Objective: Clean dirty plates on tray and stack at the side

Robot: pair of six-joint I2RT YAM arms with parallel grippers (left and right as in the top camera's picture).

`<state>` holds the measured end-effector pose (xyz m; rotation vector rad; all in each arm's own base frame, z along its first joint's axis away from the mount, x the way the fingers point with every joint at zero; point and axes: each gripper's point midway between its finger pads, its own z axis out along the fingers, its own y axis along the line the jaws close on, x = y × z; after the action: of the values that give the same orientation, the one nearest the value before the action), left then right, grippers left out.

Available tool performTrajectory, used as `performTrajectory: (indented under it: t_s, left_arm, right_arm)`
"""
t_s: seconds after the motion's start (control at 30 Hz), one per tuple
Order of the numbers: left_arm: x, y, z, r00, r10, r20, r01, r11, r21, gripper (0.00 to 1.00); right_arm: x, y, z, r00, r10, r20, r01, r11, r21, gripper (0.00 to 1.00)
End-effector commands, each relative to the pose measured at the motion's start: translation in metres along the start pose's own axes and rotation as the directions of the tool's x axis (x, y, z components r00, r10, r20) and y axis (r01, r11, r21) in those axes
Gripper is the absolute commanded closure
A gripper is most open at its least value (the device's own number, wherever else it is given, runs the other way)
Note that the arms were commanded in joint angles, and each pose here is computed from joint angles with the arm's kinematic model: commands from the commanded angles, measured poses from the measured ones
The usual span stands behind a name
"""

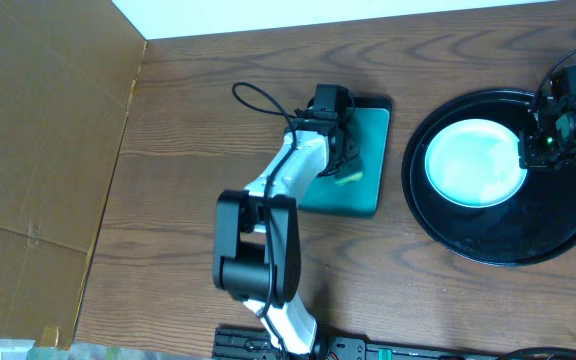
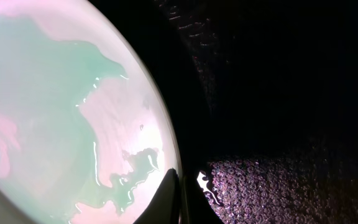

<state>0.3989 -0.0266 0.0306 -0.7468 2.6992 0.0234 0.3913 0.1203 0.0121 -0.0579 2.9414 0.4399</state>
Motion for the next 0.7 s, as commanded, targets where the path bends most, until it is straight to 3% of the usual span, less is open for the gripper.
performTrajectory:
  t_s: [0.0,0.17,0.37,0.67]
  left_arm:
    - [-0.024,-0.006,-0.047,0.994,-0.025,0.104,0.017,0.997,0.074,0.45]
    - [-0.043,-0.009,-0.108,0.973,-0.062,0.222,0.025,0.986,0.167,0.25]
    - [-0.052,-0.008,-0.152,0.947,-0.096,0.305,0.022,0.971,0.237,0.22]
    - [-0.053,-0.008,-0.153,0.946,-0.097,0.308,0.022,0.971,0.239,0.21]
  right_arm:
    - [0.003,0.001,0.006,0.999,-0.046,-0.008,0.046,0.999,0.023,0.99]
    - [-0.008,0.007,-0.01,0.997,-0.067,0.024,0.067,0.998,0.019,0.99]
    - [-0.025,0.01,-0.053,0.983,-0.15,0.102,0.136,0.982,0.133,0.99]
    - [-0.03,0.026,-0.11,0.932,-0.309,0.19,0.218,0.896,0.388,0.99]
